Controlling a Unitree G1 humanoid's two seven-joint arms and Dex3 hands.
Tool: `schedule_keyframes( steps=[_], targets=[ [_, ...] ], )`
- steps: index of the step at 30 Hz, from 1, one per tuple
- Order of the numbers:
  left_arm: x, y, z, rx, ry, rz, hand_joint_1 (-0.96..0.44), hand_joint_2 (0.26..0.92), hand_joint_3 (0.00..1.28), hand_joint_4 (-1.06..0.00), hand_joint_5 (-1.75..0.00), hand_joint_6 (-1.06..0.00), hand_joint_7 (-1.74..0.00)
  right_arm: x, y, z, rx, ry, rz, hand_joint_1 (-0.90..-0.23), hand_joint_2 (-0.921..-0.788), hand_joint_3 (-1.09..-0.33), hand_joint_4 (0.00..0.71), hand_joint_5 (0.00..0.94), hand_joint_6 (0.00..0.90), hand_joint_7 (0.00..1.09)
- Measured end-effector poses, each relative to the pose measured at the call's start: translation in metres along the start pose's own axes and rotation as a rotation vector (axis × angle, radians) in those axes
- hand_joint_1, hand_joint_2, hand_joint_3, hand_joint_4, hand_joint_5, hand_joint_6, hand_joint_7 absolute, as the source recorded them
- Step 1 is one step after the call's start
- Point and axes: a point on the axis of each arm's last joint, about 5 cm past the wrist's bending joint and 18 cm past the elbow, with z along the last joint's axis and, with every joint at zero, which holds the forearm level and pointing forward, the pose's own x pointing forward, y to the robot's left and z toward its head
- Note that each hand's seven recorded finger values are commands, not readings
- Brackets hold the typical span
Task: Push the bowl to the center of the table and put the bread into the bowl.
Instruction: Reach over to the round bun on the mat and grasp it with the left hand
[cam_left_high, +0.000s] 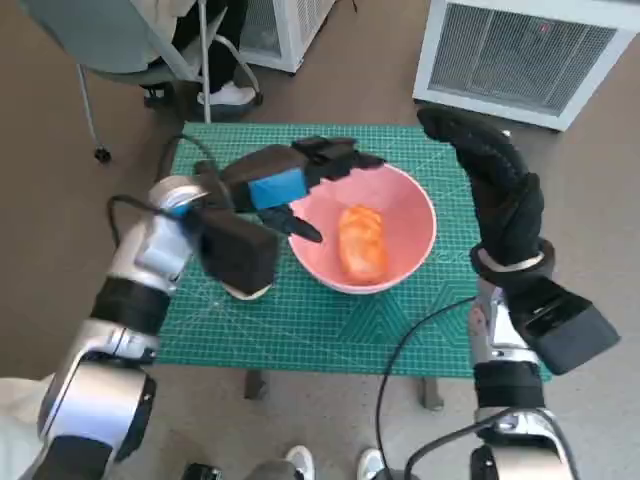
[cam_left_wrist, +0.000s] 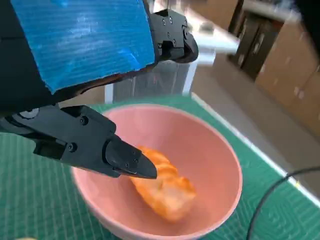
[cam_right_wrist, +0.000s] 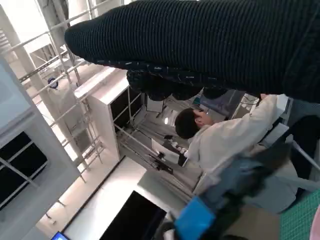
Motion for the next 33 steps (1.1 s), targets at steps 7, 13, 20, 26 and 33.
schedule_keyframes(
  steps=[7, 13, 20, 26, 33],
  targets=[
    [-0.037, 0.011, 0.003, 0.061, 0.015, 0.094, -0.2, 0.827, 0.0, -0.22, -0.02, -0.27, -0.14, -0.001, 0.0, -0.001, 0.006, 0.003, -0.006, -0.581, -0.921, -0.795, 0.293, 0.064, -0.001, 0.7],
    [-0.065, 0.004, -0.003, 0.084, 0.088, 0.118, -0.23, 0.834, 0.0, -0.24, -0.02, -0.3, -0.12, -0.0011, 0.0, -0.001, 0.011, 0.005, -0.01, -0.575, -0.921, -0.798, 0.292, 0.064, -0.001, 0.71],
    [-0.09, -0.012, -0.016, 0.057, 0.208, 0.066, -0.26, 0.846, 0.01, -0.23, 0.0, -0.3, -0.09, -0.001, 0.001, -0.001, 0.013, 0.006, -0.009, -0.576, -0.921, -0.798, 0.292, 0.064, -0.001, 0.71],
    [-0.099, -0.021, -0.021, 0.029, 0.284, 0.029, -0.26, 0.849, 0.0, -0.22, 0.0, -0.31, -0.07, -0.0018, 0.001, -0.002, 0.016, 0.013, -0.01, -0.575, -0.921, -0.799, 0.292, 0.065, -0.001, 0.71],
    [-0.098, -0.027, -0.022, 0.018, 0.322, -0.002, -0.25, 0.85, 0.0, -0.22, 0.0, -0.33, -0.06, -0.0028, 0.002, -0.003, 0.019, 0.022, -0.011, -0.573, -0.921, -0.803, 0.294, 0.067, -0.001, 0.71]
  ],
)
